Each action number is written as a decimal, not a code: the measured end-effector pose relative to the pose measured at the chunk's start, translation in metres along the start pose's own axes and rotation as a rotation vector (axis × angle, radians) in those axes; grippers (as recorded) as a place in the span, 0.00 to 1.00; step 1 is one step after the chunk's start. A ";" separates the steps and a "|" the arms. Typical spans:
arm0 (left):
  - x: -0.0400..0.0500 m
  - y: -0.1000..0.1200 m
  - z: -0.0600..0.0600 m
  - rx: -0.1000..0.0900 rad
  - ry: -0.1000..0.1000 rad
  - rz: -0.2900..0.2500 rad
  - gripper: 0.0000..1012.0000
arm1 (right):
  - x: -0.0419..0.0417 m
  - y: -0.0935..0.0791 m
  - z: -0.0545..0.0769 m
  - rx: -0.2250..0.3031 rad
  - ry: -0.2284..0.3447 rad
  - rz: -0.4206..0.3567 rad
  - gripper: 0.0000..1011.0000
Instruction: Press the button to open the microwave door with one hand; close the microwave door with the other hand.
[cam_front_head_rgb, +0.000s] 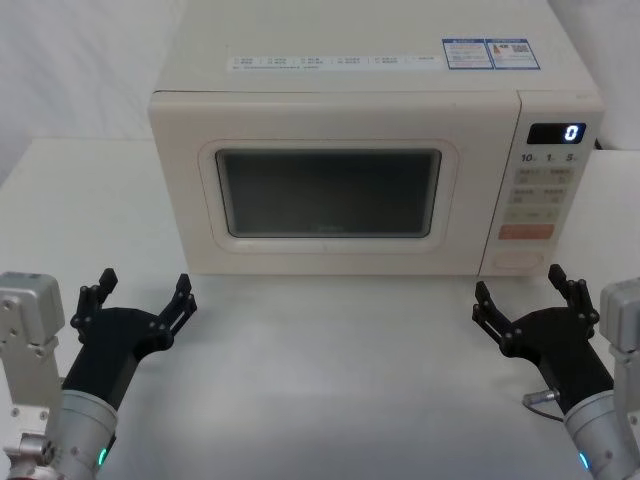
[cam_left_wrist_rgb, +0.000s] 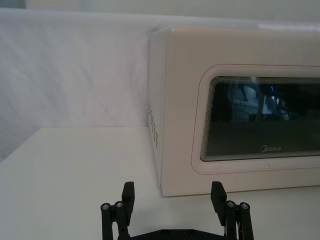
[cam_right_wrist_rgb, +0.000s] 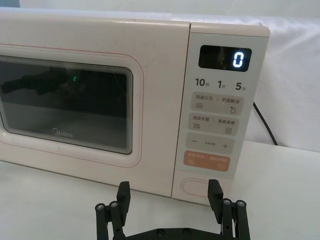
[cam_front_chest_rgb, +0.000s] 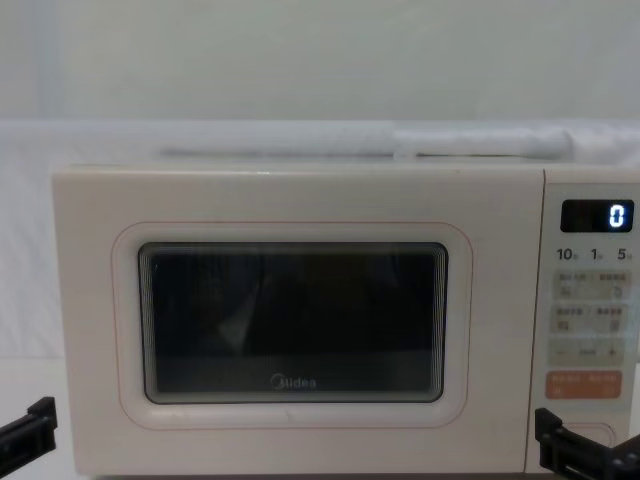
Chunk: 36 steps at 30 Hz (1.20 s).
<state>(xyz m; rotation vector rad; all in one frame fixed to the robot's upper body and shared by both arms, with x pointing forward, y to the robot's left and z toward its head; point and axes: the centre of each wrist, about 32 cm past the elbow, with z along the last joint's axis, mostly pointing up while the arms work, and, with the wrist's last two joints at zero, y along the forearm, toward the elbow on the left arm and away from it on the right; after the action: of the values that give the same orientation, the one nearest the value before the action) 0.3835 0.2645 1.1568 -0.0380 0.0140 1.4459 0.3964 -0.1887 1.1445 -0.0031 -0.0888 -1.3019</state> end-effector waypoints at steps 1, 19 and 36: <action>0.0000 0.000 0.000 0.000 0.000 0.000 0.99 | 0.0000 0.000 0.000 0.000 0.000 0.000 0.99; 0.0000 0.000 0.000 0.000 0.000 0.000 0.99 | 0.0000 0.000 0.000 0.000 0.000 0.000 0.99; 0.0000 0.000 0.000 0.000 0.000 0.000 0.99 | 0.0000 0.000 0.000 0.000 0.000 0.000 0.99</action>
<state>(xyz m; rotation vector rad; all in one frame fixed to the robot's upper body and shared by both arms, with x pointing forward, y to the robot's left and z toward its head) 0.3835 0.2645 1.1568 -0.0380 0.0141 1.4459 0.3964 -0.1887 1.1445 -0.0030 -0.0889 -1.3019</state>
